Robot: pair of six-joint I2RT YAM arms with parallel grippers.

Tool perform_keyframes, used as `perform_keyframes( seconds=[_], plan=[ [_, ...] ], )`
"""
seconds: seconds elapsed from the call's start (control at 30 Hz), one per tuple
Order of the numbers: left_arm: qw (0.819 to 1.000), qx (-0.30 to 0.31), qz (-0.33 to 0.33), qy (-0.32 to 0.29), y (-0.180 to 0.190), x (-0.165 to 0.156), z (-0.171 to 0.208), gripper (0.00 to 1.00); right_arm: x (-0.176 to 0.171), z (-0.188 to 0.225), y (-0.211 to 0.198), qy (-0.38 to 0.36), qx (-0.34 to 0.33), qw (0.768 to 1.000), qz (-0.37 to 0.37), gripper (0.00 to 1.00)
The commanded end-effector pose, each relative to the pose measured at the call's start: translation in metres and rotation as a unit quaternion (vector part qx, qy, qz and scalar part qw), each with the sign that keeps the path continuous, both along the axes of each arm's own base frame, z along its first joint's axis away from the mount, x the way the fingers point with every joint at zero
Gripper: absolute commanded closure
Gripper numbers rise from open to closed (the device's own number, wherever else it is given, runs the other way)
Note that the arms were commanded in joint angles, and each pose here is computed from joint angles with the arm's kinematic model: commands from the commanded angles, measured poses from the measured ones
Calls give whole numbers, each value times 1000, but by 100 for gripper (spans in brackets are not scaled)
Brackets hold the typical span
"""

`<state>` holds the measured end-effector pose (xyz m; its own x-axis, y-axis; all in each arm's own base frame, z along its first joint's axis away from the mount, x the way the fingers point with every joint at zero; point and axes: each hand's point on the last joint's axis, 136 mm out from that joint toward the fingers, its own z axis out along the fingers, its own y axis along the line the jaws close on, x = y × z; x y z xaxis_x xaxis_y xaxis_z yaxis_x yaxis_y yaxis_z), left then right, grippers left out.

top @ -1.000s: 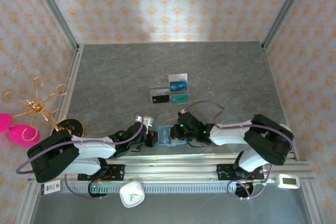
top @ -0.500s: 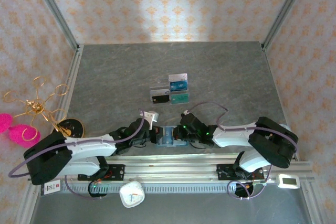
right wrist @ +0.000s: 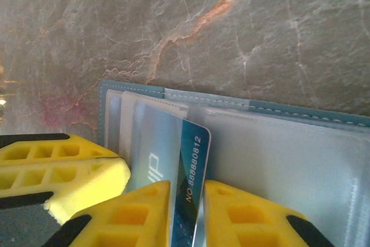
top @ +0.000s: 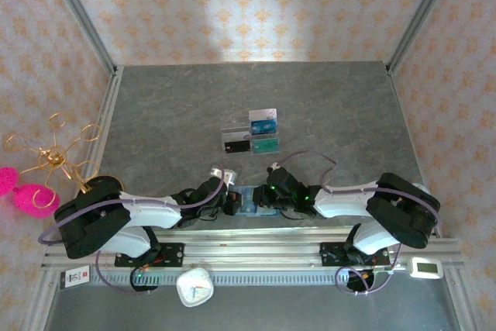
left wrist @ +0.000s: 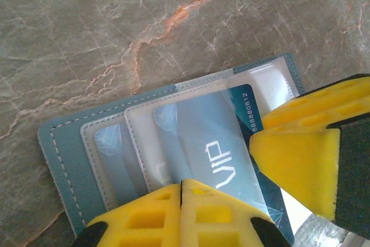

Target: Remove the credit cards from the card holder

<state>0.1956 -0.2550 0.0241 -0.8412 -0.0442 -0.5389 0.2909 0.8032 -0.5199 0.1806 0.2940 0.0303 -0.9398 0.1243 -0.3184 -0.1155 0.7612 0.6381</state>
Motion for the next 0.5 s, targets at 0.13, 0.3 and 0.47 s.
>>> perform_keyframes(
  seconds=[0.13,0.3,0.47],
  plan=[
    [999,34,-2,29,19,-18,-24,100,-2,-9,-16,5,-20,999,-27,100],
    [1000,11,1,25,15,-17,-20,100,-5,-4,-45,-6,-41,997,-57,100],
    [1000,-18,-2,15,2,-11,-5,100,-6,14,-58,-29,-32,997,-71,100]
  ],
)
